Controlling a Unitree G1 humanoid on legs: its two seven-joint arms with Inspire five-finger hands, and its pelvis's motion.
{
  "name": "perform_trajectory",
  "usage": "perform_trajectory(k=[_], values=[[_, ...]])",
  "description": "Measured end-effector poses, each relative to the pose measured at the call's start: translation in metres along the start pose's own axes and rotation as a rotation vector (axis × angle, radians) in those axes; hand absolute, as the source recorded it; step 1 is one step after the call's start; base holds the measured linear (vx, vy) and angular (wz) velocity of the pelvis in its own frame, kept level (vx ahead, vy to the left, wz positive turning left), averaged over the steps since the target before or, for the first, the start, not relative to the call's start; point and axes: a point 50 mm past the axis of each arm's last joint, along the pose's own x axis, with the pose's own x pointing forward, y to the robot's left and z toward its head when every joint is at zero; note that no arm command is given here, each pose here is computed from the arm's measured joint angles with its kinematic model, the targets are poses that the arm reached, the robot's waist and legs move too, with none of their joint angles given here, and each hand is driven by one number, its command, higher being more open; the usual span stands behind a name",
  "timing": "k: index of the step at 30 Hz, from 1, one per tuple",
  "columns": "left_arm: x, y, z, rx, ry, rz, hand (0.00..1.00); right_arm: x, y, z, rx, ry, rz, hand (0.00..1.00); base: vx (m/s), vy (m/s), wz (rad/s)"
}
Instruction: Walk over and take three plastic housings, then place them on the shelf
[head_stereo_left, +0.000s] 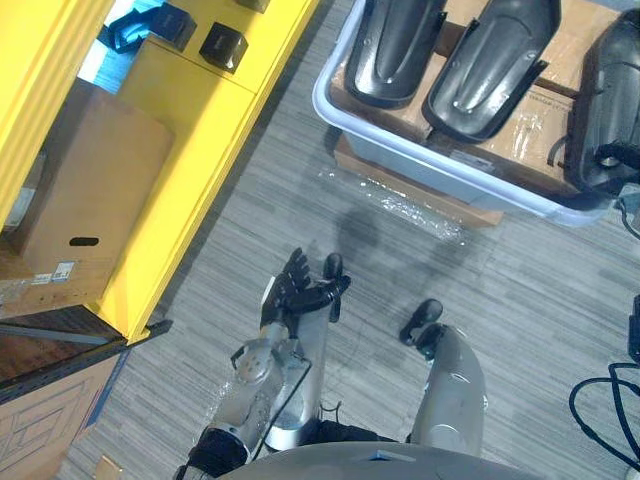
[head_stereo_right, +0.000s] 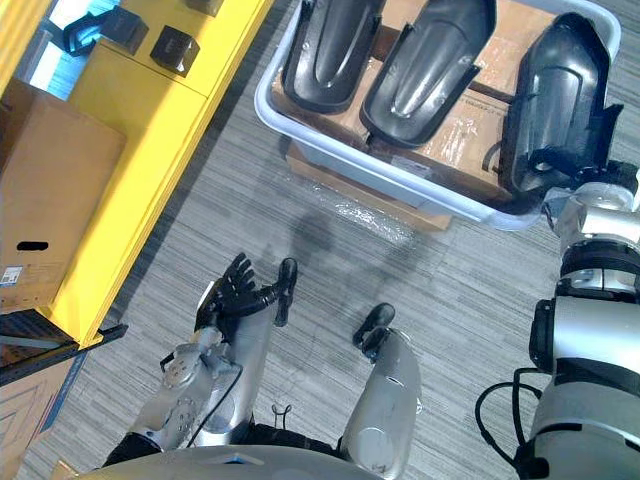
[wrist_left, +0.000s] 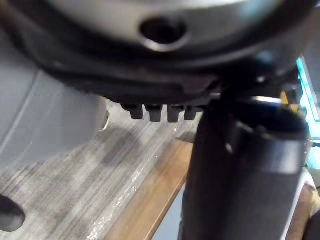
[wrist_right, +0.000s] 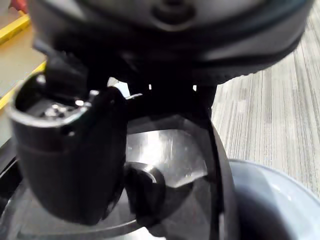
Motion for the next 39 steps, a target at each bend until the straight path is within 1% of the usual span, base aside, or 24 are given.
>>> perform_trajectory(k=[2, 4, 7, 9, 10, 12, 15, 18, 20, 22, 24, 27, 29, 31, 33, 36, 39], values=[[0.0, 0.0, 0.0, -0.001, 0.0, 0.003, 1.0, -0.001, 0.003, 0.002, -0.01, -0.012, 0.011, 0.0, -0.02, -0.048, -0.17], [0.0, -0.003, -0.001, -0.006, 0.002, -0.001, 1.0, -0.004, 0.015, 0.007, -0.023, -0.047, 0.058, 0.0, -0.02, -0.049, -0.18], [0.0, -0.011, -0.003, -0.027, 0.005, -0.005, 1.0, -0.013, 0.034, 0.025, 0.002, -0.168, 0.118, 0.0, -0.03, -0.051, -0.07], [0.0, -0.014, -0.004, -0.051, 0.014, -0.007, 1.0, -0.018, 0.043, 0.035, -0.021, -0.226, 0.127, 0.0, -0.02, -0.049, -0.03], [0.0, -0.014, -0.004, -0.057, 0.014, -0.006, 1.0, -0.019, 0.044, 0.037, -0.025, -0.236, 0.129, 0.0, -0.01, -0.056, 0.01], [0.0, -0.014, -0.003, -0.061, 0.008, 0.002, 1.0, -0.023, 0.058, 0.037, -0.063, -0.274, 0.161, 0.0, 0.0, -0.055, -0.03], [0.001, -0.013, 0.0, -0.063, 0.0, 0.017, 1.0, -0.03, 0.073, 0.039, -0.062, -0.315, 0.204, 0.0, 0.0, -0.018, -0.09], [0.004, -0.011, 0.004, -0.062, -0.018, 0.036, 1.0, -0.037, 0.079, 0.047, -0.043, -0.364, 0.228, 0.0, -0.01, 0.0, -0.05], [0.004, -0.008, 0.006, -0.062, -0.033, 0.085, 1.0, -0.041, 0.081, 0.054, -0.023, -0.409, 0.229, 0.0, -0.04, 0.007, -0.03], [0.004, -0.004, 0.009, -0.067, -0.045, 0.164, 1.0, -0.046, 0.083, 0.062, 0.007, -0.465, 0.226, 0.0, -0.03, 0.008, -0.03], [0.005, 0.007, 0.014, -0.082, -0.06, 0.304, 1.0, -0.055, 0.084, 0.074, 0.051, -0.547, 0.219, 0.0, -0.03, -0.003, -0.04], [0.003, 0.025, 0.018, -0.097, -0.078, 0.44, 1.0, -0.064, 0.08, 0.079, 0.119, -0.616, 0.212, 0.0, 0.0, 0.0, 0.0], [0.001, 0.036, 0.021, -0.107, -0.091, 0.514, 1.0, -0.067, 0.081, 0.075, 0.128, -0.643, 0.198, 0.0, -0.01, -0.002, 0.03], [0.0, 0.04, 0.023, -0.114, -0.108, 0.541, 1.0, -0.065, 0.079, 0.063, 0.087, -0.65, 0.174, 0.0, -0.01, 0.004, 0.17], [0.0, 0.039, 0.026, -0.081, -0.133, 0.534, 1.0, -0.057, 0.07, 0.047, 0.067, -0.622, 0.13, 0.0, -0.02, -0.006, 0.36], [-0.001, 0.037, 0.031, -0.082, -0.158, 0.5, 1.0, -0.05, 0.06, 0.027, 0.053, -0.575, 0.095, 0.0, -0.01, -0.006, 0.26], [-0.011, 0.04, 0.044, -0.065, -0.227, 0.481, 1.0, -0.05, 0.052, 0.004, 0.057, -0.543, 0.074, 0.0, 0.03, 0.004, 0.09]])
